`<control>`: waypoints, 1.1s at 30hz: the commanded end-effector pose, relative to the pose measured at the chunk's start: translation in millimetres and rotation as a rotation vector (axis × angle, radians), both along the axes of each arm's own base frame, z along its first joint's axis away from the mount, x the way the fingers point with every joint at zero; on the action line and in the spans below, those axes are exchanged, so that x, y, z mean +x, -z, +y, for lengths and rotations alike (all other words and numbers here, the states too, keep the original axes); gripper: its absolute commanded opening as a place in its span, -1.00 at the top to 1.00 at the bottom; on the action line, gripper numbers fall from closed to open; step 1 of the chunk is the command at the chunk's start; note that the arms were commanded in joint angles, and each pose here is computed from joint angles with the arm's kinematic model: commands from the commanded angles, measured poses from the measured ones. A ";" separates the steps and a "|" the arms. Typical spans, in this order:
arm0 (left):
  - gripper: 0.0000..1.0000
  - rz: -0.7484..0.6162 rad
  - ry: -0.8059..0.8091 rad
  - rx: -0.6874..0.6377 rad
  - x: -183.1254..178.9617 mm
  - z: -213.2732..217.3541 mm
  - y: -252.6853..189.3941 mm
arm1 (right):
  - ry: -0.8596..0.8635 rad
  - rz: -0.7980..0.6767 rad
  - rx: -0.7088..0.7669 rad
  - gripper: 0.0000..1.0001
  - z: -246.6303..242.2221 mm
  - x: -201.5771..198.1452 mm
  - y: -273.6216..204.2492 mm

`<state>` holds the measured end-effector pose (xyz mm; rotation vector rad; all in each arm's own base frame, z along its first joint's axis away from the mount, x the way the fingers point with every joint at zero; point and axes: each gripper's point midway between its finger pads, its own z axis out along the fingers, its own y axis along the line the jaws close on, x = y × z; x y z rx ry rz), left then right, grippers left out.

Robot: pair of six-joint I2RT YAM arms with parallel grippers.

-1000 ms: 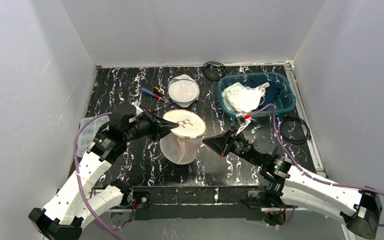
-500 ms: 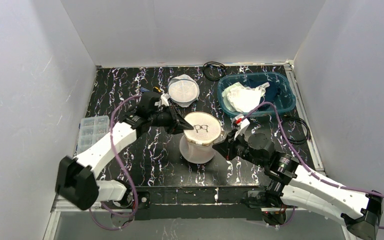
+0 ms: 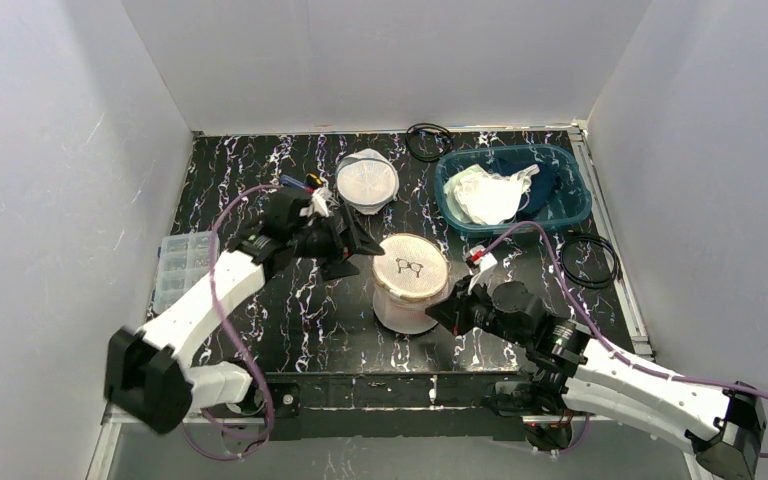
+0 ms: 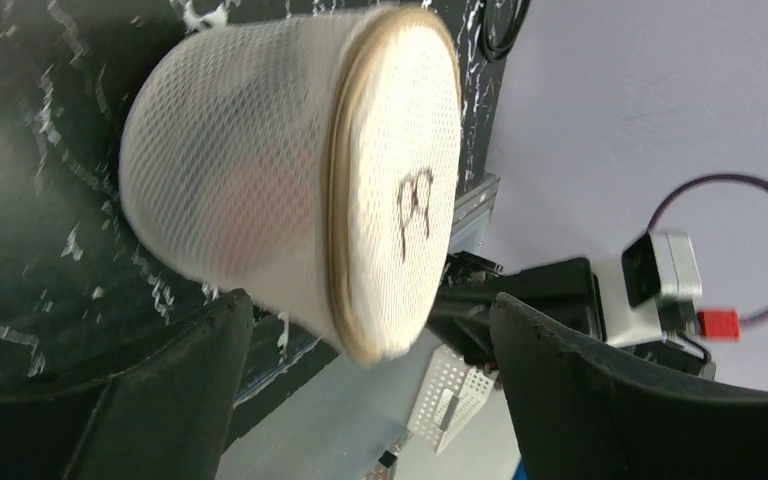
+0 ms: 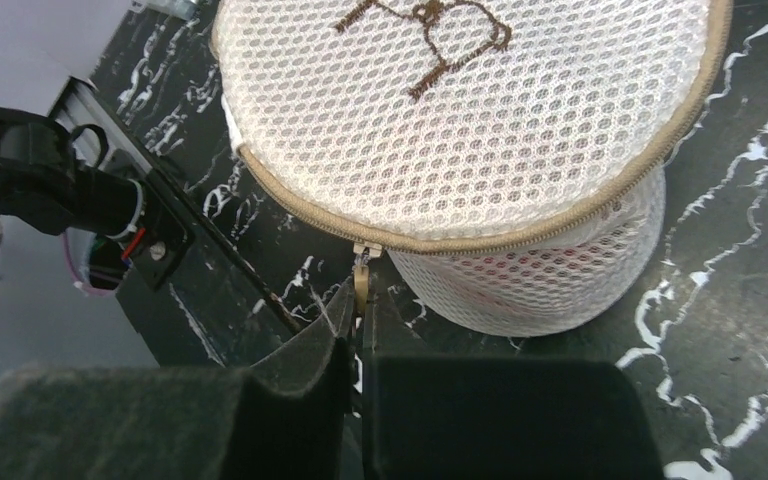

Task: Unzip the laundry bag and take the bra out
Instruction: Unzip the laundry bag at the center of the board.

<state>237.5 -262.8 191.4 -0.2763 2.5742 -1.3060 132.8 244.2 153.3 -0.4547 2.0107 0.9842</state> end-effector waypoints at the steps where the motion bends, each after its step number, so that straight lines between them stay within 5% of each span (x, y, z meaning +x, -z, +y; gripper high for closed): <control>1: -0.76 -0.023 -0.108 0.084 -42.7 43.7 -4.5 | 0.000 -0.002 0.170 0.97 21.2 -0.8 -26.8; 9: -0.85 -0.040 -0.283 -0.050 -94.3 64.2 -12.1 | -0.044 -0.010 0.224 0.97 57.5 -22.6 -33.3; 15: -0.70 -0.016 -0.267 -0.019 -101.1 45.6 0.4 | -0.021 -0.010 0.218 0.97 81.1 -35.5 -21.2; 24: -0.34 -0.032 -0.270 0.005 -84.4 20.0 23.0 | -0.027 -0.013 0.243 0.97 94.9 -41.6 -27.4; 33: -0.28 -0.132 -0.218 0.032 -61.3 -0.1 14.9 | -0.016 -0.013 0.224 0.97 79.8 -42.6 -25.2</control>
